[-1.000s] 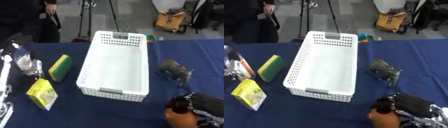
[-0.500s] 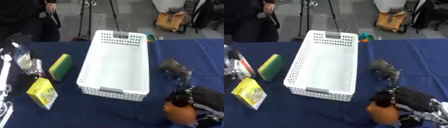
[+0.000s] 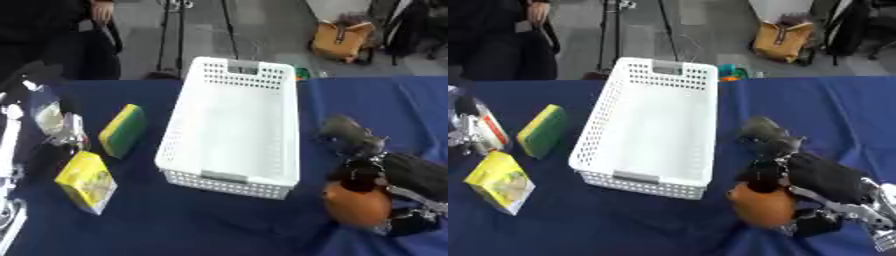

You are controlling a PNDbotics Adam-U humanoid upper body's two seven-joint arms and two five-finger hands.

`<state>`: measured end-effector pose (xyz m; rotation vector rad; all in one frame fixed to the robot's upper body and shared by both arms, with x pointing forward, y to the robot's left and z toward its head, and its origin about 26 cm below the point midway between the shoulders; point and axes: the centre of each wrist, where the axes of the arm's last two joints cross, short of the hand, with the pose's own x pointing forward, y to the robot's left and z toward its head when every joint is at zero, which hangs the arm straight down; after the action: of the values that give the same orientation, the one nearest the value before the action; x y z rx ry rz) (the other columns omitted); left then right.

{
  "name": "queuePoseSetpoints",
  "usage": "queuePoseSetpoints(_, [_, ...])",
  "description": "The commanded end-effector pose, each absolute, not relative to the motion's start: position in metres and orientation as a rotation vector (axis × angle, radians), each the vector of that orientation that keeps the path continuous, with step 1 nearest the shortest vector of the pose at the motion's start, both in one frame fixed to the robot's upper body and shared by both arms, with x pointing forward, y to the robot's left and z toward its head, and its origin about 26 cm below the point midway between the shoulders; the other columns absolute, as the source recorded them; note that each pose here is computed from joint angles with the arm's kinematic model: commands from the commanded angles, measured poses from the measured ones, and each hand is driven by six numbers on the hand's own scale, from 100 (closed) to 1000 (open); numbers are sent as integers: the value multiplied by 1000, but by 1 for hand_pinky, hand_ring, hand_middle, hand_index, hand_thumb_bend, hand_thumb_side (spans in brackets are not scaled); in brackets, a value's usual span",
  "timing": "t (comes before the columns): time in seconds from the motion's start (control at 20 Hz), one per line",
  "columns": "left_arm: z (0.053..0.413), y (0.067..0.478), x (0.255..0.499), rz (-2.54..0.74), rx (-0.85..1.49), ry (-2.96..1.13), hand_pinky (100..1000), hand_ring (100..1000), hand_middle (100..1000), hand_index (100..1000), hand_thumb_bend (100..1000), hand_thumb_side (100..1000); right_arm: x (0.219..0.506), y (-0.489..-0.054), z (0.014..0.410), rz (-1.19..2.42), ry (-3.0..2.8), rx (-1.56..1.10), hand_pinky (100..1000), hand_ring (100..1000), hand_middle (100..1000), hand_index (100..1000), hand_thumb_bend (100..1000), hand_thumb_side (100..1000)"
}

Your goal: Pick up objects on the table and place them in the box.

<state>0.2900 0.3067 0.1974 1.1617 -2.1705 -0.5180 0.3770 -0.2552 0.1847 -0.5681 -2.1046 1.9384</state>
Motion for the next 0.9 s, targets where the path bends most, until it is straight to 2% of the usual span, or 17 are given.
queuePoseSetpoints(0.05, [206,310,287,-535,1187,-2191,999,932,668,863,100,663,379,-258,208,1943,-2136,-607,100,469,387,404,100,190])
queuePoseSetpoints(0.35, [206,310,287,-543,1184,-2190,999,932,668,863,100,662,384,-250,229,1951,-2181,-609,100,466,384,403,100,200])
queuePoseSetpoints(0.9, [206,311,287,-539,1190,-2186,1000,932,668,863,100,661,384,-268,237,2025,-2052,-550,100,476,391,402,100,223])
